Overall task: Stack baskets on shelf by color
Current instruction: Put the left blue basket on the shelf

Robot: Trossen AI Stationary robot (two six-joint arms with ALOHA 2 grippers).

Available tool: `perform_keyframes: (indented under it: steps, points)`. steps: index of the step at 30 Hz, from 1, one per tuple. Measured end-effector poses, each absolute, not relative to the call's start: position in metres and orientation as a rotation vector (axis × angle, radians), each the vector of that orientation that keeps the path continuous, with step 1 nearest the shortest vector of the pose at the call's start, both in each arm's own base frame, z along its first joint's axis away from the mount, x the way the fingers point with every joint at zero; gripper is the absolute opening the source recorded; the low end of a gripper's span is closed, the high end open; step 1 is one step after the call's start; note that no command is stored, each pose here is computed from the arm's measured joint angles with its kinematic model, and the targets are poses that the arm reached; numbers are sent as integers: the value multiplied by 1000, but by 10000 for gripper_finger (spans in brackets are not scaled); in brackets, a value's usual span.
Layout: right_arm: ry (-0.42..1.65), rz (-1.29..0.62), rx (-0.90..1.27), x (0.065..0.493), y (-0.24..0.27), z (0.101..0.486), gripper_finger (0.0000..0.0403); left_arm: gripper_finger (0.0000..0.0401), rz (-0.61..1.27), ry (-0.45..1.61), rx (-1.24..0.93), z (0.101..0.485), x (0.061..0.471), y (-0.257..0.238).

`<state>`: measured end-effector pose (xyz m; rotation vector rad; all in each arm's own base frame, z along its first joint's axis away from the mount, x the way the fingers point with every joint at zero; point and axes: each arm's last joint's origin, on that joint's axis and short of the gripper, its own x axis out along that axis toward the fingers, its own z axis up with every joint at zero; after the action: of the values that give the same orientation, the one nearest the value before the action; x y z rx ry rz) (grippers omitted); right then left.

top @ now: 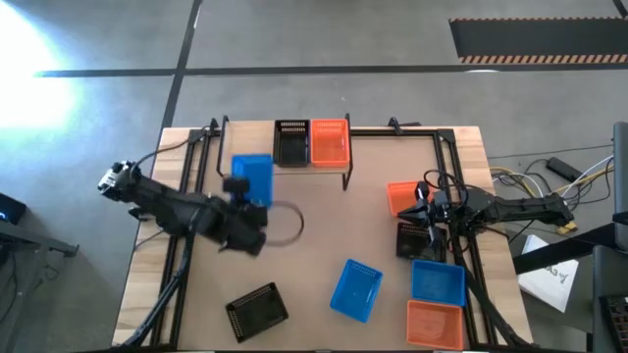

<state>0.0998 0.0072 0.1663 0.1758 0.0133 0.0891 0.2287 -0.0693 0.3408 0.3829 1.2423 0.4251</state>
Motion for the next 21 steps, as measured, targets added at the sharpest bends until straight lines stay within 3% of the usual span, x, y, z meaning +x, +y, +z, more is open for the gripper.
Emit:
perform_keyframes:
  steps: [7, 13, 21]
  points:
    - [13, 89, 176, 100, 7, 166, 9, 0, 486, 1359, 394, 353, 215, 5]
    - [13, 89, 176, 100, 7, 166, 9, 0, 403, 1400, 326, 356, 211, 62]
    - [13, 89, 176, 100, 7, 166, 9, 0, 326, 1468, 287, 341, 222, 95]
